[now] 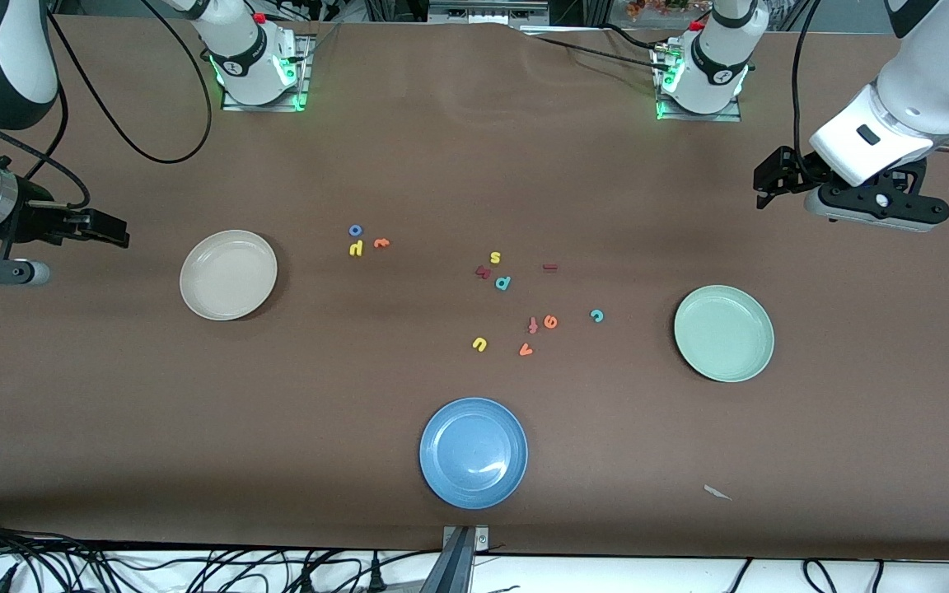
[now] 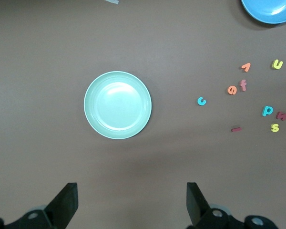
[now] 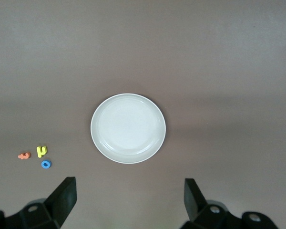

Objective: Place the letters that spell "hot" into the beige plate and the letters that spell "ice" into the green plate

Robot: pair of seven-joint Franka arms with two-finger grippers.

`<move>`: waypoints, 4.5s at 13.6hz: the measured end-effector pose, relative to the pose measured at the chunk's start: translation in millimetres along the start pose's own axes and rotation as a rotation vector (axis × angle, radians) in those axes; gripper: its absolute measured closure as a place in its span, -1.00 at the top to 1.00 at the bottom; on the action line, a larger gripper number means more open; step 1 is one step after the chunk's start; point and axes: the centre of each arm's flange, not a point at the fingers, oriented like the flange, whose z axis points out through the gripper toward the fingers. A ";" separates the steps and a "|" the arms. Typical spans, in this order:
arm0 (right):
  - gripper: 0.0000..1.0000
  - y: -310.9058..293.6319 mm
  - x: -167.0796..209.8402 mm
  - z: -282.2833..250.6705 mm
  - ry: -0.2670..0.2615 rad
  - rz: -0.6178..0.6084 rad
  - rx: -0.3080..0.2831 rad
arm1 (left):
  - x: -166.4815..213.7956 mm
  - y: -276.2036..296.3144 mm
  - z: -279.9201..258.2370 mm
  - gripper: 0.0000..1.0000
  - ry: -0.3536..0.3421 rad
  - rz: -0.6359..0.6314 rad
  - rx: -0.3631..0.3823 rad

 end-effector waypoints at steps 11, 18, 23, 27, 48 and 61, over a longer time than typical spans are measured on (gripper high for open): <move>1.00 -0.1 0.0 0.0 0.000 0.000 0.000 | -2.7 7.5 1.1 1.00 -0.024 0.013 0.001; 1.00 -1.3 -0.1 0.1 -0.001 0.025 0.012 | 12.0 -1.9 -2.3 1.00 -0.008 -0.002 -0.005; 1.00 -3.1 -1.8 1.4 -0.017 0.067 0.026 | 14.9 1.3 1.2 1.00 -0.016 0.005 -0.007; 1.00 -28.2 -6.1 4.3 -0.051 0.044 0.024 | 23.9 15.5 20.8 1.00 -0.051 0.033 -0.012; 0.99 -289.9 -73.4 304.5 -0.040 0.044 -0.037 | 111.0 147.3 358.7 0.92 -0.186 0.275 -0.108; 0.10 -296.3 -94.2 354.9 0.011 0.017 -0.016 | 89.7 172.6 409.0 0.51 -0.109 0.318 -0.107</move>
